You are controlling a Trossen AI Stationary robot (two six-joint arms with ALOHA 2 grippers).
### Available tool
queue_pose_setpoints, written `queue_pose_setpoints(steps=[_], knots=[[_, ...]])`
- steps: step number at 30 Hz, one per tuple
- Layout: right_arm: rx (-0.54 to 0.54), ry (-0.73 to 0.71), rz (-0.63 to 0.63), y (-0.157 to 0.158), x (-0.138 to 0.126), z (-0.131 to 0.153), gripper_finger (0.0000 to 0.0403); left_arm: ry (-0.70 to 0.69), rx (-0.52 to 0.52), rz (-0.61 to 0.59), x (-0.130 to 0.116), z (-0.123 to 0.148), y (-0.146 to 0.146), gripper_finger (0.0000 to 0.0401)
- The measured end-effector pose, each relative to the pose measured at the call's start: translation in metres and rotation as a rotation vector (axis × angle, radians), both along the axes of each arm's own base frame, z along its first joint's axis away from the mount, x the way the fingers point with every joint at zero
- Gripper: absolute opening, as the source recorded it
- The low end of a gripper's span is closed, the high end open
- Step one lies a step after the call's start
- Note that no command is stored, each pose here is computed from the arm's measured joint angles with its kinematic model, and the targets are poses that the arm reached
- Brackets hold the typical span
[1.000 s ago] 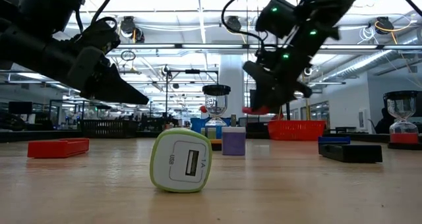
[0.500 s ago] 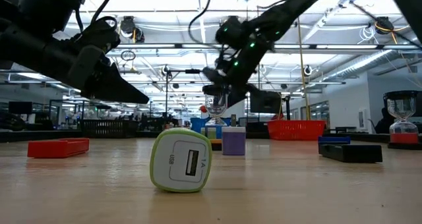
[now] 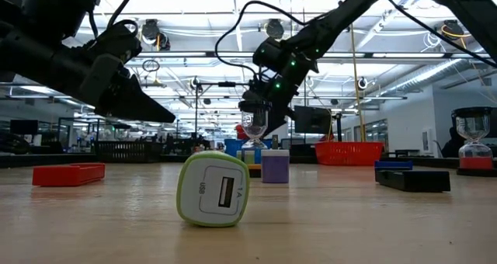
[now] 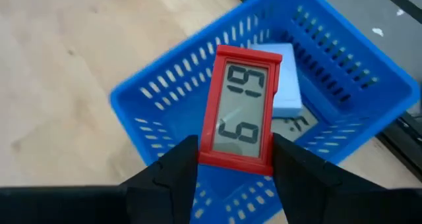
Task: Pick & Place Office items
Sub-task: Put the right red digital clock into the blue basket, then put the orange hourglass into the black basket
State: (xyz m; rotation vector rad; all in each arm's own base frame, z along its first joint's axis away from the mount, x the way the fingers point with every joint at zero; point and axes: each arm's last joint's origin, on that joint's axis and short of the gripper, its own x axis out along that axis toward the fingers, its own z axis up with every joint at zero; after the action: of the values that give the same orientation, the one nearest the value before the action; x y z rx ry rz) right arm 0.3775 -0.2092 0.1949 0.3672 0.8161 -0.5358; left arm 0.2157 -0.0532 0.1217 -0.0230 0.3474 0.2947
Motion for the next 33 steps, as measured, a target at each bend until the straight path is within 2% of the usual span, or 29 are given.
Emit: queue_pose_setpoints(steps=[15, 28, 33], knots=[[0.007, 0.039, 0.055, -0.001, 0.007, -0.025, 0.0166, 0.001, 0.0, 0.0, 0.0, 0.0, 0.0, 0.0035], [-0.02, -0.002, 0.059, 0.0, 0.011, -0.021, 0.0217, 0.0, 0.0, 0.0, 0.0, 0.0, 0.0, 0.0035], [-0.024, 0.018, 0.073, 0.002, 0.007, -0.012, 0.0215, 0.001, 0.0, 0.0, 0.0, 0.0, 0.0, 0.0035]])
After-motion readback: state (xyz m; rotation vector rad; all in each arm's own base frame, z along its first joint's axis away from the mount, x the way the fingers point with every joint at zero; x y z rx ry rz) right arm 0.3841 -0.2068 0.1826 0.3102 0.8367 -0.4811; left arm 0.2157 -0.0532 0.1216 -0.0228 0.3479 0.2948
